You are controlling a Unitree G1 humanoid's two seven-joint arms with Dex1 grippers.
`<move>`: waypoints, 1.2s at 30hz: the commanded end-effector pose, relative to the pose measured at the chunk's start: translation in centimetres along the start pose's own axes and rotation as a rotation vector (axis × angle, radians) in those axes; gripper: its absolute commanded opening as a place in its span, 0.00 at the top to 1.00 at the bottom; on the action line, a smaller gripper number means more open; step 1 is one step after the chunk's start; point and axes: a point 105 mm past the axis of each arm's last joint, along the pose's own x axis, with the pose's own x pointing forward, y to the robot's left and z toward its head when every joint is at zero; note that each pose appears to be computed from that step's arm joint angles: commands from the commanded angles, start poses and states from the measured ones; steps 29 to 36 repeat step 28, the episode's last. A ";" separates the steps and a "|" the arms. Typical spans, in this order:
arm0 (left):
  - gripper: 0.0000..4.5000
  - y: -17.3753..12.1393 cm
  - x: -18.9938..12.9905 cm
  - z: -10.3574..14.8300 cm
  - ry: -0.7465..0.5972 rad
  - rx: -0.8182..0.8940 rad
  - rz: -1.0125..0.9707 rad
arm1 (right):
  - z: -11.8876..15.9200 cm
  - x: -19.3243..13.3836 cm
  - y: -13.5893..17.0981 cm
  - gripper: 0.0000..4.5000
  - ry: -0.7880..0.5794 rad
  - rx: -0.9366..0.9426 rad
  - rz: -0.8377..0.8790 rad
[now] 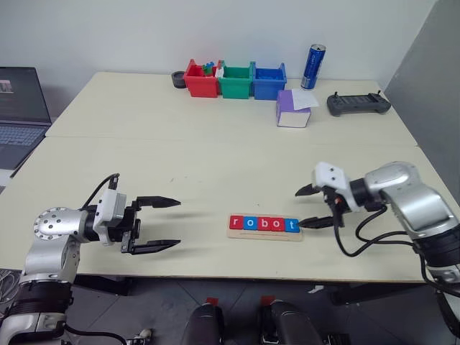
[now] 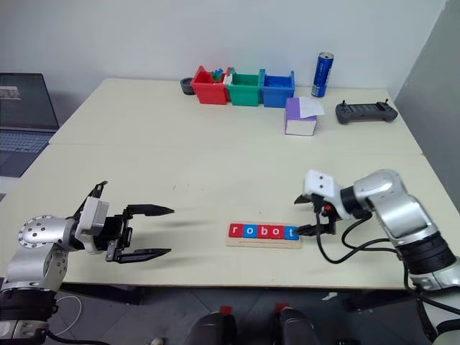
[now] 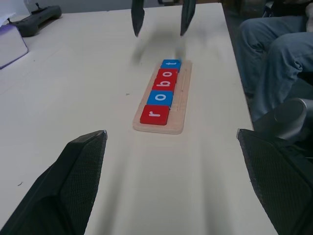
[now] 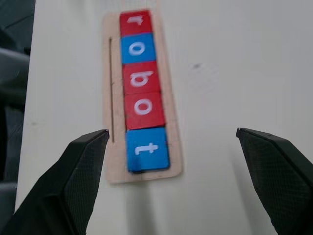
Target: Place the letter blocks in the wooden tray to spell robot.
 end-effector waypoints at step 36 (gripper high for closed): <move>0.00 0.9 -3.7 6.1 0.128 0.121 0.175 | -3.7 -11.8 -0.3 0.00 -0.015 0.118 -0.154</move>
